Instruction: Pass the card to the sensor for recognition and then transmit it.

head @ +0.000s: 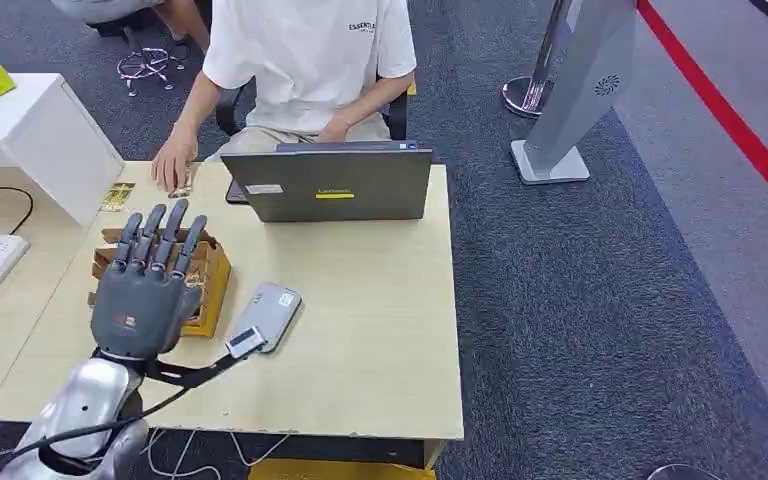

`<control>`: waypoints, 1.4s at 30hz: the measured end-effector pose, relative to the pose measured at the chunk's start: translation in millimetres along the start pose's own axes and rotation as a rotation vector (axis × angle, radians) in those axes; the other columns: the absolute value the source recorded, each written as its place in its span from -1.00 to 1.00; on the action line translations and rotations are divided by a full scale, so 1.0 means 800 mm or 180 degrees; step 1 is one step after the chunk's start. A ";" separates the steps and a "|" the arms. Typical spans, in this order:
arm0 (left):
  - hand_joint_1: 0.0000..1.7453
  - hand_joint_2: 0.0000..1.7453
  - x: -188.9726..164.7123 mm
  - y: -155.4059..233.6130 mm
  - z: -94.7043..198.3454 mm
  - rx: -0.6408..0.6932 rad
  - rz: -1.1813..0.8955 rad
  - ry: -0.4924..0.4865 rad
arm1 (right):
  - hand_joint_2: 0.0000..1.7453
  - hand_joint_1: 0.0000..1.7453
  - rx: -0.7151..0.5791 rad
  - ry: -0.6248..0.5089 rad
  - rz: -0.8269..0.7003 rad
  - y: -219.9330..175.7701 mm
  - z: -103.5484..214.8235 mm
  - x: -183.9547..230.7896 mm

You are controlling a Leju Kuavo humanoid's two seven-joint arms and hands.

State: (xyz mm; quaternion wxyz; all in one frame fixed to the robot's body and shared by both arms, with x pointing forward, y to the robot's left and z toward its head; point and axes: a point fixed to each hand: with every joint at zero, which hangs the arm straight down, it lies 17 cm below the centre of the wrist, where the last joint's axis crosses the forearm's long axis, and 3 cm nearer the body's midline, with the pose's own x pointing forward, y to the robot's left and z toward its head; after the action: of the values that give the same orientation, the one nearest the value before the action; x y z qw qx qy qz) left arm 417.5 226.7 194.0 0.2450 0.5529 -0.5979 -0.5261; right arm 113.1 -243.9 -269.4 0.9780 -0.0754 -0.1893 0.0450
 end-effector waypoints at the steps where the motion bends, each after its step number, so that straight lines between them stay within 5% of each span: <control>1: -1.00 1.00 0.006 0.003 0.006 0.0002 0.0016 -0.0026 | -1.00 -1.00 -0.0004 0.0007 -0.0018 0.000 0.000 -0.001; 5: -1.00 1.00 0.026 0.012 0.019 -0.0008 0.0117 -0.0115 | -1.00 -1.00 -0.0015 0.0025 -0.0072 -0.001 0.000 -0.002; 9: -1.00 1.00 0.023 -0.024 0.038 -0.0498 0.0259 -0.0038 | -1.00 -1.00 -0.0060 0.0046 -0.0124 -0.002 0.000 -0.004; 18: -1.00 1.00 -0.034 -0.080 0.065 -0.1102 0.0330 0.0450 | -1.00 -1.00 -0.0006 0.0052 -0.0086 0.002 0.001 -0.005; 42: -1.00 1.00 -0.123 -0.143 0.121 -0.1544 0.0263 0.1095 | -1.00 -1.00 0.0085 0.0051 0.0030 0.008 0.002 -0.006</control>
State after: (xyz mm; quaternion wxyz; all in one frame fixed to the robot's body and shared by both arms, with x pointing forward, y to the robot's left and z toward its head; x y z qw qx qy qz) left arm 405.8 370.5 87.6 0.4889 0.5345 -0.4264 -0.5417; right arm 107.7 -238.4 -270.7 0.9802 -0.0637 -0.1805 0.0515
